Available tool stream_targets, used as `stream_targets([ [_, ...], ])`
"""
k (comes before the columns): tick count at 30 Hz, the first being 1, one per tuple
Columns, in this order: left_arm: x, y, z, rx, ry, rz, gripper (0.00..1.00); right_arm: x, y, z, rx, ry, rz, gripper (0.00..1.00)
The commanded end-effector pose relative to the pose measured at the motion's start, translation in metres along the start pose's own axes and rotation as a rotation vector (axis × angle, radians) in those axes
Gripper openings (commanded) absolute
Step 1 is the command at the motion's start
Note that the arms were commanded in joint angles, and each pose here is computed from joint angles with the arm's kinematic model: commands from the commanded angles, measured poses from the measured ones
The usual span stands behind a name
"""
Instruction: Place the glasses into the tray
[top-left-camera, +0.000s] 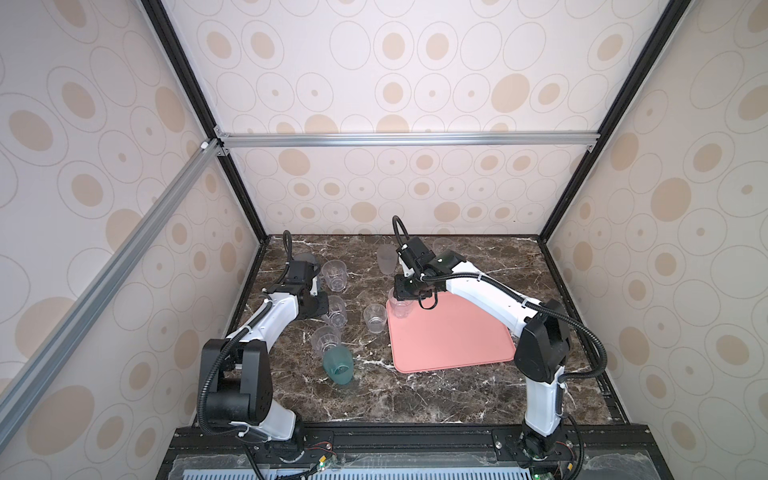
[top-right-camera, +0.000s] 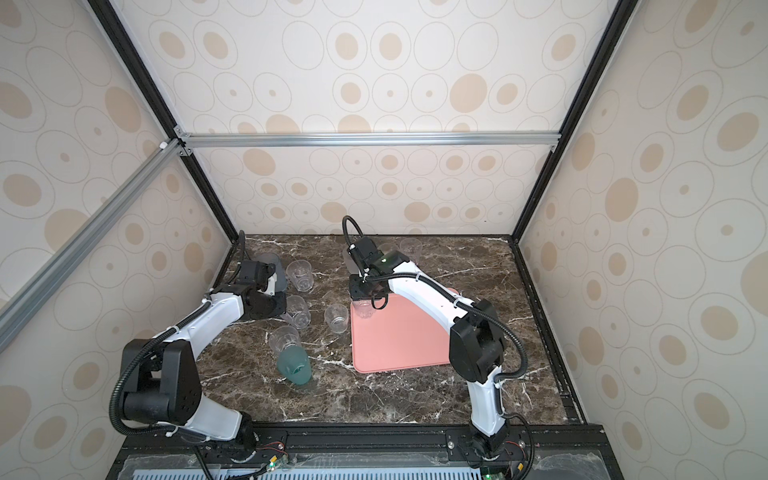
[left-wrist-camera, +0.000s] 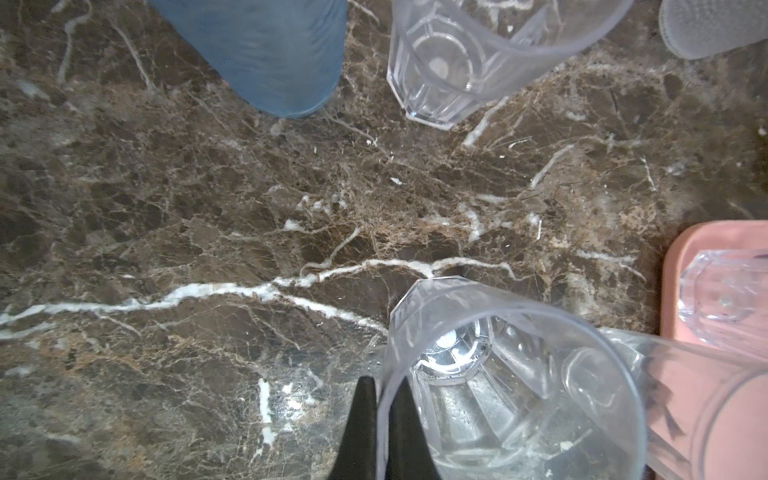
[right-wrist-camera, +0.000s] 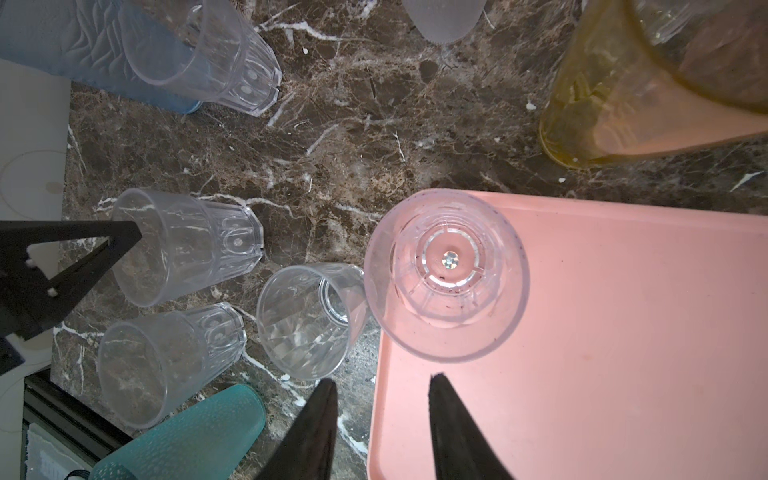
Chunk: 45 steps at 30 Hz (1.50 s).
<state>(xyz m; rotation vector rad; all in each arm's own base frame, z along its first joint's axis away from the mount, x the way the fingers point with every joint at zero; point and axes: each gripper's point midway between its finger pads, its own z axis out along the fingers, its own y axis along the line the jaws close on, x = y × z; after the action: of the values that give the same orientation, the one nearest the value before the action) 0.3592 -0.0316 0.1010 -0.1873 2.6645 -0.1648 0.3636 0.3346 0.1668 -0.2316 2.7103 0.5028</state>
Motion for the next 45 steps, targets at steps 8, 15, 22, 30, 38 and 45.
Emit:
stream_targets([
  [8,-0.094,-0.069,-0.105,0.122,-0.361,-0.019,0.00,-0.040,0.028,-0.077,0.008,-0.245,-0.071,0.41],
  [15,-0.112,-0.132,-0.127,0.229,-0.481,-0.095,0.00,-0.057,0.039,-0.126,0.093,-0.442,-0.165,0.50],
  [22,-0.107,-0.172,-0.132,0.325,-0.488,-0.113,0.00,-0.061,0.051,-0.124,0.058,-0.439,-0.172,0.48],
  [30,-0.099,-0.193,-0.132,0.345,-0.472,-0.095,0.00,-0.067,0.045,-0.103,0.145,-0.420,-0.200,0.42],
  [38,-0.095,-0.212,-0.134,0.380,-0.457,-0.087,0.00,-0.072,0.021,-0.084,0.312,-0.414,-0.219,0.30],
  [45,-0.092,-0.231,-0.144,0.456,-0.441,-0.081,0.12,-0.072,0.001,-0.083,0.412,-0.418,-0.202,0.08],
])
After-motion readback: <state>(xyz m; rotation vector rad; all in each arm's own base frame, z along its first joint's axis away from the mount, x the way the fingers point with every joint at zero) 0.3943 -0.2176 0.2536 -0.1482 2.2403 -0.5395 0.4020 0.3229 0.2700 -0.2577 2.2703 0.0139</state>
